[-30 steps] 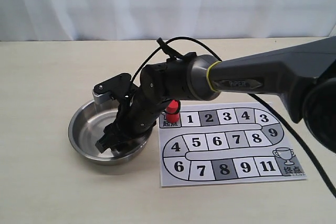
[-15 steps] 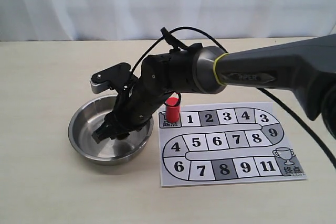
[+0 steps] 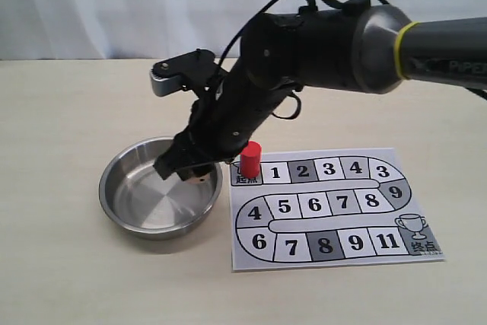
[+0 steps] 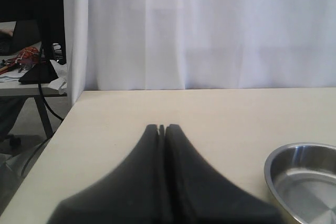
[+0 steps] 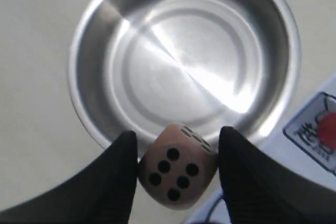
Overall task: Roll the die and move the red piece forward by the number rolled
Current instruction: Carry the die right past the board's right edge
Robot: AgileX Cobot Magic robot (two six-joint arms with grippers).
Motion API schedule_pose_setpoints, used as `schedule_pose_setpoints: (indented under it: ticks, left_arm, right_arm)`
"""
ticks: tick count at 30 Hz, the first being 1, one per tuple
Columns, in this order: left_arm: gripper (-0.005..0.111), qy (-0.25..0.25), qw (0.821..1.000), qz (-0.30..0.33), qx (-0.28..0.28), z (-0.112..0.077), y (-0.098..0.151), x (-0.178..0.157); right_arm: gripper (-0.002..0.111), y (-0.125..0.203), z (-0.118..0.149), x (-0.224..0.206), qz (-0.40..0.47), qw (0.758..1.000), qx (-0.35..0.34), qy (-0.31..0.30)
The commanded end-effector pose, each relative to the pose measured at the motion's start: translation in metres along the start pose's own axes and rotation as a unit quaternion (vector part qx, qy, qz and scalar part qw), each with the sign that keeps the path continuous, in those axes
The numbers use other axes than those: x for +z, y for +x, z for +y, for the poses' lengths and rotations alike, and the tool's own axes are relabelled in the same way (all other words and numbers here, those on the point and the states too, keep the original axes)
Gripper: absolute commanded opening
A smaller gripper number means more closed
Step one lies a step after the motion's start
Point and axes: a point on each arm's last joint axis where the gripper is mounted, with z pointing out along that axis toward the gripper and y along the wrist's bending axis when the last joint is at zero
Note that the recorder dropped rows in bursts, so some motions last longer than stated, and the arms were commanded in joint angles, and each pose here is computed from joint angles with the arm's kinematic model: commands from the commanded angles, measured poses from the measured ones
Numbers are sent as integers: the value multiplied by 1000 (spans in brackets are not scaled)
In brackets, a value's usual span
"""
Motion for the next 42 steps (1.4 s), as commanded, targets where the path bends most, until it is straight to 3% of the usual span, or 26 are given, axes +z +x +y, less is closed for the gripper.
schedule_pose_setpoints:
  ticks: [1,14,19,26,31,35,42]
  left_arm:
    - [0,0,1000,-11,0,0,-3,0]
    - [0,0,1000,-11,0,0,-3,0]
    - [0,0,1000,-10,0,0,-3,0]
    - [0,0,1000,-10,0,0,-3,0]
    - [0,0,1000,-10,0,0,-3,0]
    - [0,0,1000,-10,0,0,-3,0]
    - [0,0,1000,-10,0,0,-3,0]
  right_arm:
    - [4,25,-28,-14,19,999,21,37]
    - [4,100,-120,-63,40,983,132,123]
    - [4,132,-166,-73,38,966,194,170]
    - [4,165,-210,-96,54,940,255,218]
    - [4,181,-227,-107,66,929,268,248]
    - [4,190,-231,-112,114,924,234,279]
    - [4,195,-236,-115,126,905,256,316]
